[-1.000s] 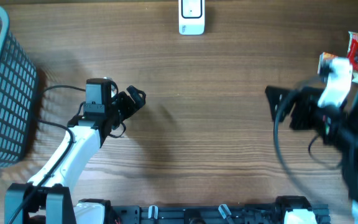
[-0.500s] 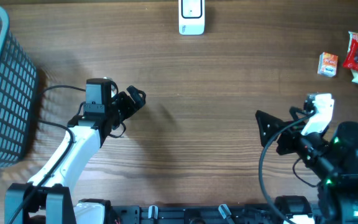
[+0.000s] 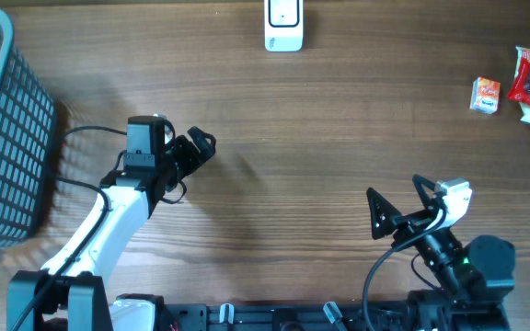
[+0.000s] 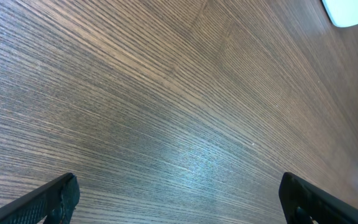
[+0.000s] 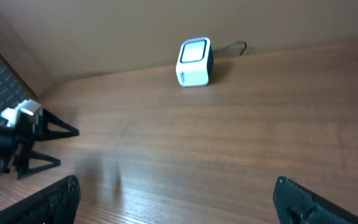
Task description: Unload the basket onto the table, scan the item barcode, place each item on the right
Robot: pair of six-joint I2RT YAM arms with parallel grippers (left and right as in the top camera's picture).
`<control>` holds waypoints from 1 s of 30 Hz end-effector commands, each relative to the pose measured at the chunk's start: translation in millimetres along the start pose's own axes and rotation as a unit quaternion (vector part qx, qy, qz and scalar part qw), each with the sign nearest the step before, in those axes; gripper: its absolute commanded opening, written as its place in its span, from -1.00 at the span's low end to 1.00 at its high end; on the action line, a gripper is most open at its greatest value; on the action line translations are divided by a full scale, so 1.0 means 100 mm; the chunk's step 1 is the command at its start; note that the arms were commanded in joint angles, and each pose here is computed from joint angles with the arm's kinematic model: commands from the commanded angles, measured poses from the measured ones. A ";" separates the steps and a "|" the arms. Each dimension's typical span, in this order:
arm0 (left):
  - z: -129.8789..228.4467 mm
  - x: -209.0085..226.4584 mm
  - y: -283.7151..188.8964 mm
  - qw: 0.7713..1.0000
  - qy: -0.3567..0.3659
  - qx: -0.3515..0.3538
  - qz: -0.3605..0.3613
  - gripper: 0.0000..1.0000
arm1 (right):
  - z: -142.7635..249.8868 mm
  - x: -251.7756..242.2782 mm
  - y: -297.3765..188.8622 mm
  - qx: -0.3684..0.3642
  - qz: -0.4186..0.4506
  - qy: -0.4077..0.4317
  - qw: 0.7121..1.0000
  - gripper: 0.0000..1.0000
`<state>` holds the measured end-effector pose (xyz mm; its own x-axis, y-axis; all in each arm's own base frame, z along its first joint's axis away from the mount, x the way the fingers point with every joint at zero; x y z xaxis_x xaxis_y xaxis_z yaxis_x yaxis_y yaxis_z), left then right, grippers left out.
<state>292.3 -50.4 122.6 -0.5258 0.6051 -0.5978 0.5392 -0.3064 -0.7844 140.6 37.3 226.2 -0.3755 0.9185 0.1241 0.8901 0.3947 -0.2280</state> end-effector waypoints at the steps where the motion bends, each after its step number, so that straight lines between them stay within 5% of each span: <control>1: -0.02 -0.01 -0.02 1.000 0.007 -0.007 0.002 1.00 | 0.13 0.00 0.06 -0.021 -0.012 0.001 1.000 1.00; 30: -0.02 -0.01 -0.02 1.000 0.007 -0.007 0.002 1.00 | 0.39 -0.24 0.24 -0.112 0.065 -0.030 0.991 0.99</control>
<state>292.3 -50.4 122.5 -0.5263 0.6048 -0.5977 0.5389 -0.3064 -0.7846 159.6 31.5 181.0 -0.3274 0.9434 0.0534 0.9436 0.3294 -0.0335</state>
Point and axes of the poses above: each gripper's point midway between its finger pads, its own y axis out along the fingers, its own x axis along the line the jaws close on, z = x × y, the point moved 8 cm from there along -y, back along the fingers, and after that the axes turned 11 degrees about -y, right-handed, at the moved point
